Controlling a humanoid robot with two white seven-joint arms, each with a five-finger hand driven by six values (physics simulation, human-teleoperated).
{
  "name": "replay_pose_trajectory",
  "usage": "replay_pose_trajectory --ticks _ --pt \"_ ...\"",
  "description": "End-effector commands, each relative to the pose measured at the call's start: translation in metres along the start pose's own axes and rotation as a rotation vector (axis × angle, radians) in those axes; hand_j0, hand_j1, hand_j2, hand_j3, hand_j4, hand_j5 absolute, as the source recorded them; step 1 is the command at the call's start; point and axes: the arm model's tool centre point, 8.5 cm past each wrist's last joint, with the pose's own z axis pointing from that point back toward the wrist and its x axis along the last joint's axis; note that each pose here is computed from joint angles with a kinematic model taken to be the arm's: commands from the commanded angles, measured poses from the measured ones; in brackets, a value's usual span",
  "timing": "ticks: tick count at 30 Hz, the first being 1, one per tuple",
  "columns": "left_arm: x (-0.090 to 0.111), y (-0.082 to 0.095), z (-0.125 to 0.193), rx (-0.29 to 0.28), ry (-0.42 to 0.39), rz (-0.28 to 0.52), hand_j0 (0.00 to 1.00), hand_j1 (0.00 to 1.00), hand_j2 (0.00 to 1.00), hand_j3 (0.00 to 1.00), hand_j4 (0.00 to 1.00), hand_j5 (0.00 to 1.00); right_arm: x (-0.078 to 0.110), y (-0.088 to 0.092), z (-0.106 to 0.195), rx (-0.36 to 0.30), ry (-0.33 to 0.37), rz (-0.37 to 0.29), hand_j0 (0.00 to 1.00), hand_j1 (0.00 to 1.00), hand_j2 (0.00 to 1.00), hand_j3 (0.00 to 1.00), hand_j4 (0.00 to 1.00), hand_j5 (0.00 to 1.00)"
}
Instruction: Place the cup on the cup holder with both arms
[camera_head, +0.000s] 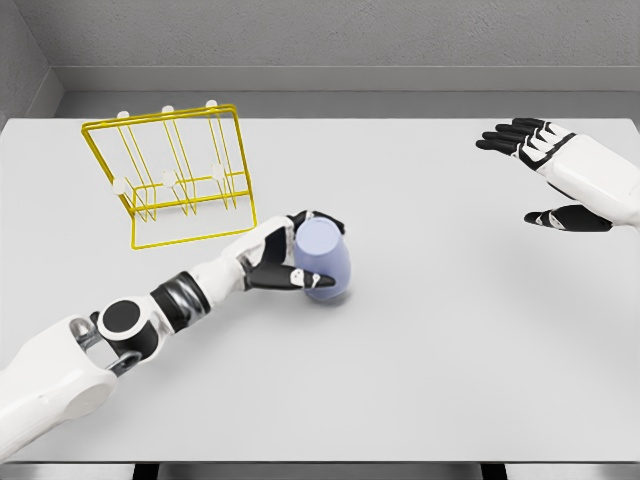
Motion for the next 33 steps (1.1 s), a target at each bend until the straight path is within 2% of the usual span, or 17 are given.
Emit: replay_pose_trajectory --ticks 1,18,33 --pt "0.013 0.005 0.010 0.003 -0.017 -0.019 0.56 0.56 0.56 0.56 0.56 0.56 0.000 -0.001 0.000 -0.004 -0.001 -0.005 1.00 1.00 1.00 1.00 1.00 1.00" --pt "0.061 0.049 0.047 0.098 -0.094 -0.098 0.56 0.56 0.56 0.56 0.56 0.56 0.001 -0.001 0.000 -0.006 -0.003 -0.005 1.00 1.00 1.00 1.00 1.00 1.00" --pt "0.089 0.073 0.065 0.142 -0.160 -0.163 0.56 0.56 0.56 0.56 0.56 0.56 0.001 -0.002 0.000 -0.006 -0.004 -0.003 1.00 1.00 1.00 1.00 1.00 1.00"
